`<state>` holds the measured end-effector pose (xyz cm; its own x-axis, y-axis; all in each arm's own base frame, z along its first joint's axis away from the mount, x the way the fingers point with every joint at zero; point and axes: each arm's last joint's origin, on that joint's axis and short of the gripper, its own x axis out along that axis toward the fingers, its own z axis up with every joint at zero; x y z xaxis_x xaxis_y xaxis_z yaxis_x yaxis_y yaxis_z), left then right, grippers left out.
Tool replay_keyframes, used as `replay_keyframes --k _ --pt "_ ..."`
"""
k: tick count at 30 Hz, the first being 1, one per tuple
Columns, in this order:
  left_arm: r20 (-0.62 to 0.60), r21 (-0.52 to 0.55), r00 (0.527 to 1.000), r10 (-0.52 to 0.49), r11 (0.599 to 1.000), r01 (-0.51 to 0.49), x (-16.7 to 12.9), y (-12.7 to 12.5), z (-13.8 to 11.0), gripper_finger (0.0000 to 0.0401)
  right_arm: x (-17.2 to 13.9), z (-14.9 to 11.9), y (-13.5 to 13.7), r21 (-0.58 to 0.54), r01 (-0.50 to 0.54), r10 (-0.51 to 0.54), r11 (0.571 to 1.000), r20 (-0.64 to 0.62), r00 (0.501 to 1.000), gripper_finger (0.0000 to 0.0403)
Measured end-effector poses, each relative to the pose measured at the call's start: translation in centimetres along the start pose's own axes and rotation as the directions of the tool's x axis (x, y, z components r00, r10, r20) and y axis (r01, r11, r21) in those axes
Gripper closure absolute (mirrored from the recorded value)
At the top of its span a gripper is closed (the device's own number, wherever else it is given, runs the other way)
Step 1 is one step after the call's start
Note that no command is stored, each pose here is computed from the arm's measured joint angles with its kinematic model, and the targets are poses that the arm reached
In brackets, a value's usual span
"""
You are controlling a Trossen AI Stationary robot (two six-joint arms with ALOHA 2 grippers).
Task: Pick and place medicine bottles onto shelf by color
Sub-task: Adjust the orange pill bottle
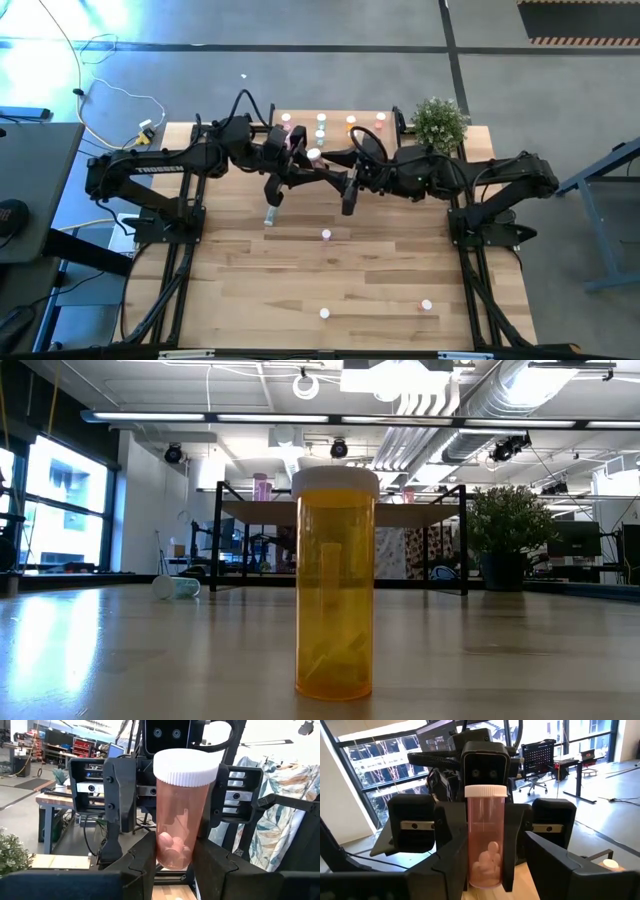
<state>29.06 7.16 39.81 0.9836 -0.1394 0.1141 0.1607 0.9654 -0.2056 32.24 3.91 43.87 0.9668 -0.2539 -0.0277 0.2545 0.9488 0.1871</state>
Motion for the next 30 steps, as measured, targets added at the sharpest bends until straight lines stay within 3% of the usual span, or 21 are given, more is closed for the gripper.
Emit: replay_keyframes --k 14,21,30 --pt "-0.037 -0.015 0.999 -0.002 1.000 0.002 0.0 0.0 -0.3 0.0304 -0.6 0.1 -0.2 -0.007 0.004 -0.005 1.000 -0.026 1.000 0.0221" --pt "-0.056 0.003 0.998 0.002 1.000 -0.002 0.0 0.1 -0.5 0.0304 -2.0 0.7 -0.7 0.041 0.013 -0.011 0.999 -0.057 0.998 0.0221" --pt "-0.145 0.091 0.984 0.107 0.991 -0.094 -0.2 0.5 -1.5 0.0304 -4.5 2.0 -1.6 0.055 0.019 -0.015 0.998 -0.075 0.997 0.0221"
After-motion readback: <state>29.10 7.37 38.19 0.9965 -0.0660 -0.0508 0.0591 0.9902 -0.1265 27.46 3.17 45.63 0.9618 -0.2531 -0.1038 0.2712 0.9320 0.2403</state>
